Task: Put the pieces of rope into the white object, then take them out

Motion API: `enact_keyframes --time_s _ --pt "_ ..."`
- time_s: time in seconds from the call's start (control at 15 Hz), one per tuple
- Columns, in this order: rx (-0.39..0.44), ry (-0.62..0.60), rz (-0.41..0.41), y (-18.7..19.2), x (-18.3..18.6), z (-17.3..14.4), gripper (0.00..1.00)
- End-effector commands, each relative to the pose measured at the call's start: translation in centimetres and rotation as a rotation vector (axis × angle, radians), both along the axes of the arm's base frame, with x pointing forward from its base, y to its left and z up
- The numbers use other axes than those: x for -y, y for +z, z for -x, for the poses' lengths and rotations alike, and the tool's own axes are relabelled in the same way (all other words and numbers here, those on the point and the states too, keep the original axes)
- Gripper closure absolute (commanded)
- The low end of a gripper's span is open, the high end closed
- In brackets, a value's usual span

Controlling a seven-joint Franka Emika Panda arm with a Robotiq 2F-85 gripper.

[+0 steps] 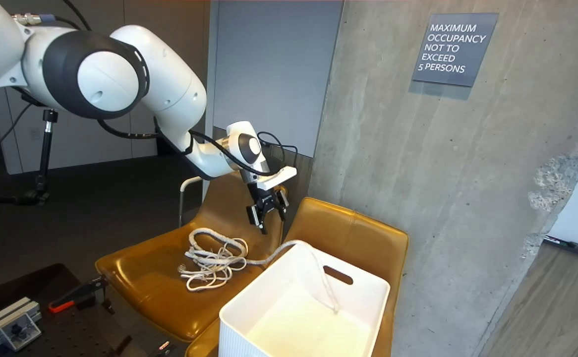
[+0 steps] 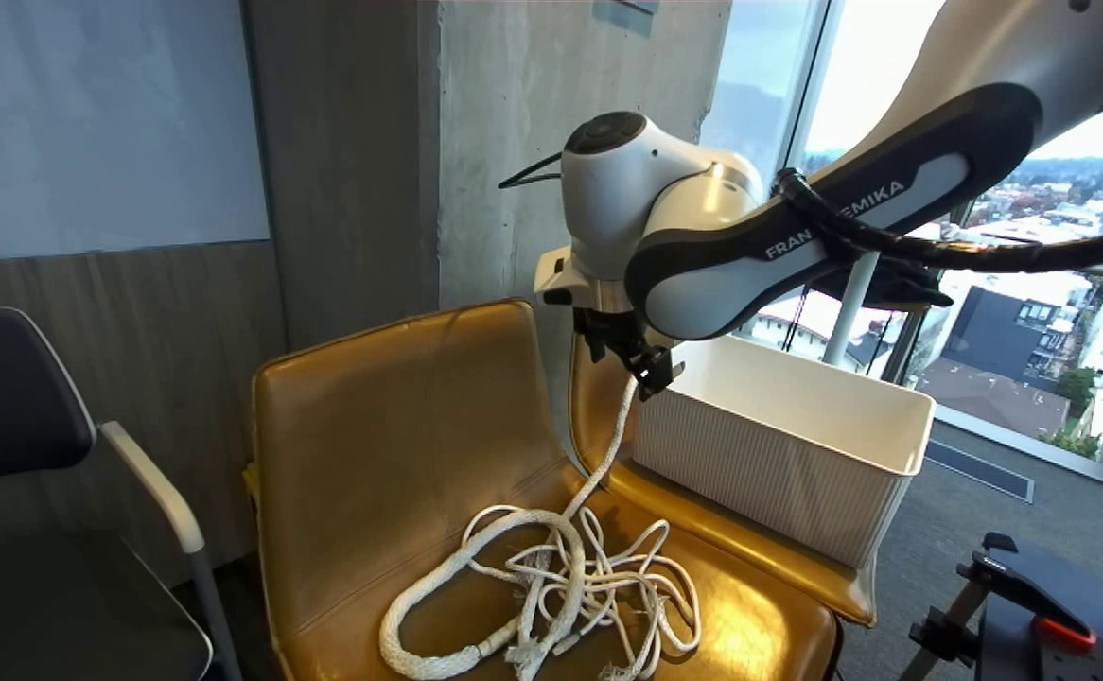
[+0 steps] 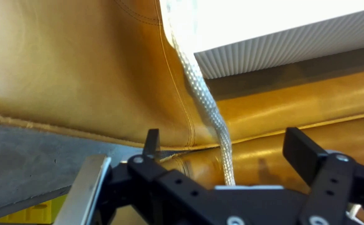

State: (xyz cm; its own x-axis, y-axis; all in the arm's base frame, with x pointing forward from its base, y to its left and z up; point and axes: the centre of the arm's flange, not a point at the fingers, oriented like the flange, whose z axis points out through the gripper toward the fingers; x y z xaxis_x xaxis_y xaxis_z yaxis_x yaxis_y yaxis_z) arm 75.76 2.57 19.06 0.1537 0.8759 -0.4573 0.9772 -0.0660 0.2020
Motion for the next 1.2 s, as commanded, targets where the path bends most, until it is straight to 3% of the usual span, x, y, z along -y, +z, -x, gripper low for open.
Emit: enact_keyframes --time_s 0.0,0.33,0.67,0.73,0.8,1.13 --pt "0.008 0.014 0.044 -2.2 3.7 -2.3 0.0" --pt "-0.001 -0.02 0.055 -4.0 6.7 -2.7 0.0" --pt "0.015 -0.025 0.051 -3.8 6.6 -3.6 0.0" --pt "0.019 -0.024 0.05 -3.8 6.5 -3.7 0.05" --pt "0.023 -0.024 0.05 -3.7 6.4 -3.9 0.22" --pt "0.043 -0.041 0.047 -3.0 6.4 -4.8 0.58"
